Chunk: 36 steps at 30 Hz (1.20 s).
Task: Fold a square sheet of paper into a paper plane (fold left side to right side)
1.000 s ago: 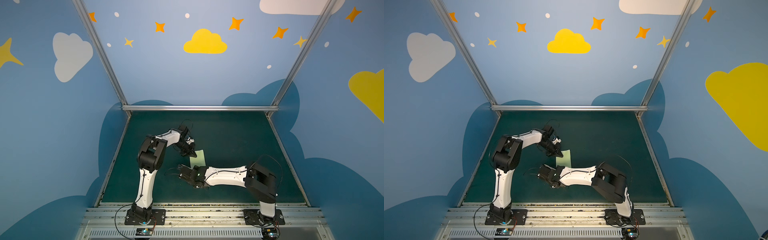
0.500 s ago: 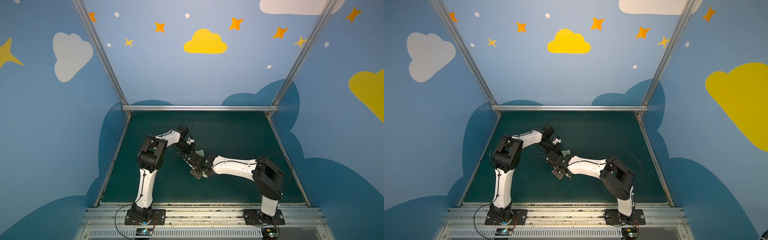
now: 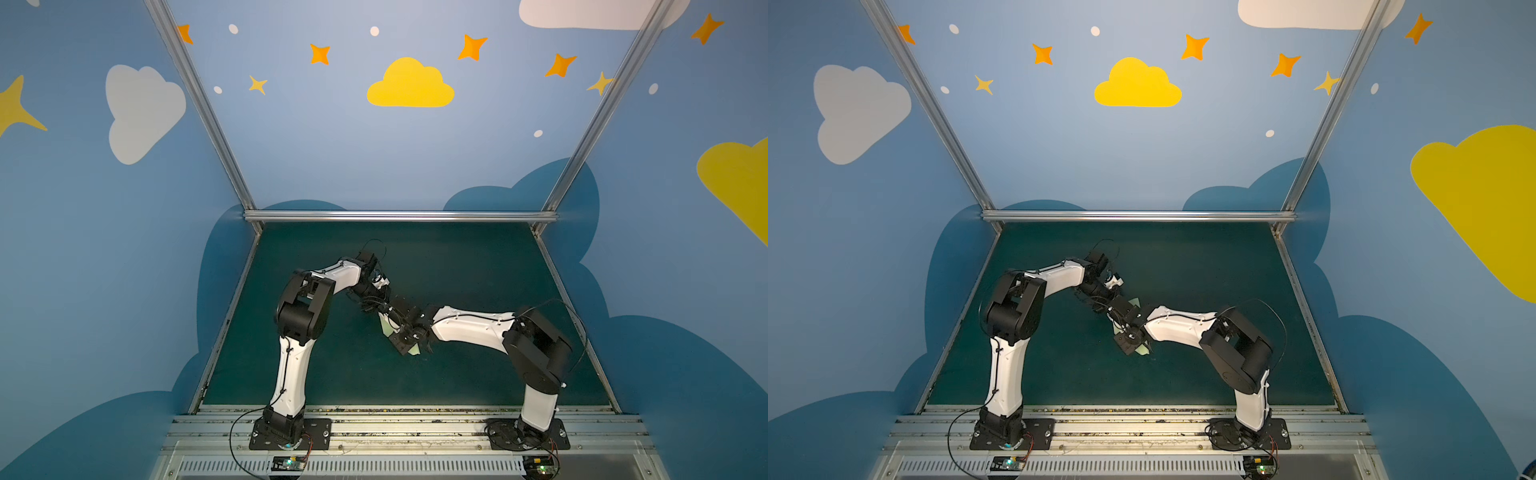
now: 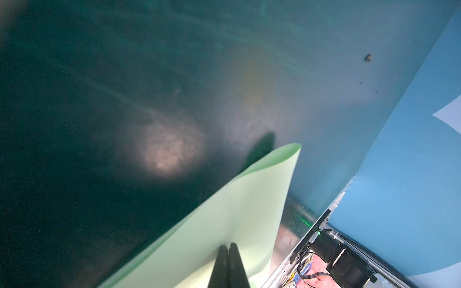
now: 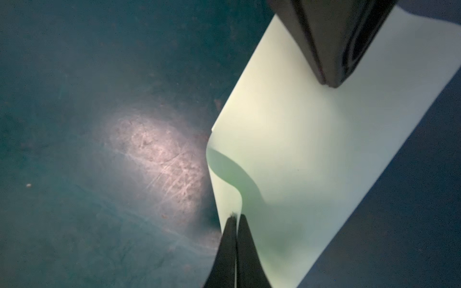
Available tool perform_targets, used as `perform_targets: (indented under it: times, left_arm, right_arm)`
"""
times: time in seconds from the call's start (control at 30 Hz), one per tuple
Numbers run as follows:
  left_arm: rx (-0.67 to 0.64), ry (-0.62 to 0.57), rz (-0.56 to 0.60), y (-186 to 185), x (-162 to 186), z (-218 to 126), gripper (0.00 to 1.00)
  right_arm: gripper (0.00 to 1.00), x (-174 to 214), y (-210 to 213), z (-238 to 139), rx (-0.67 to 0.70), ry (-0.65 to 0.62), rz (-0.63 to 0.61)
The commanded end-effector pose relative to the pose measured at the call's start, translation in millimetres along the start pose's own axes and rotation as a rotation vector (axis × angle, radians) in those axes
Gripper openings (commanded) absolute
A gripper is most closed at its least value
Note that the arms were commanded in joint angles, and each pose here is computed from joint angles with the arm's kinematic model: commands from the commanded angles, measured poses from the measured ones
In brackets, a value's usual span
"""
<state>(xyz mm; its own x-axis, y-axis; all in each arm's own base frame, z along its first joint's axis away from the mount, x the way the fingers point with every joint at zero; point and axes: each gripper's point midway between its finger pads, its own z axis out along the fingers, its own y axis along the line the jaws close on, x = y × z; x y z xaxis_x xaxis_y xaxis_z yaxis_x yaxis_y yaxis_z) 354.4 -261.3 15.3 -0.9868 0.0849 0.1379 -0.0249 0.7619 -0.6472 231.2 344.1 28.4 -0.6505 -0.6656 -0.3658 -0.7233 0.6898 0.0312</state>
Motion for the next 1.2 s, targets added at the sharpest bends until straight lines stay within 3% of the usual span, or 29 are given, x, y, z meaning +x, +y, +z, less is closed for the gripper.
perform_targets:
  times: [0.0, 1.17]
  left_arm:
    - [-0.072, 0.081, -0.04, 24, 17, 25, 0.04]
    - [-0.076, 0.111, -0.039, 28, 23, 31, 0.04]
  right_arm:
    - [0.0, -8, -3, -8, -0.019, -0.037, 0.034]
    - [0.0, -21, -27, 8, -0.037, -0.024, 0.08]
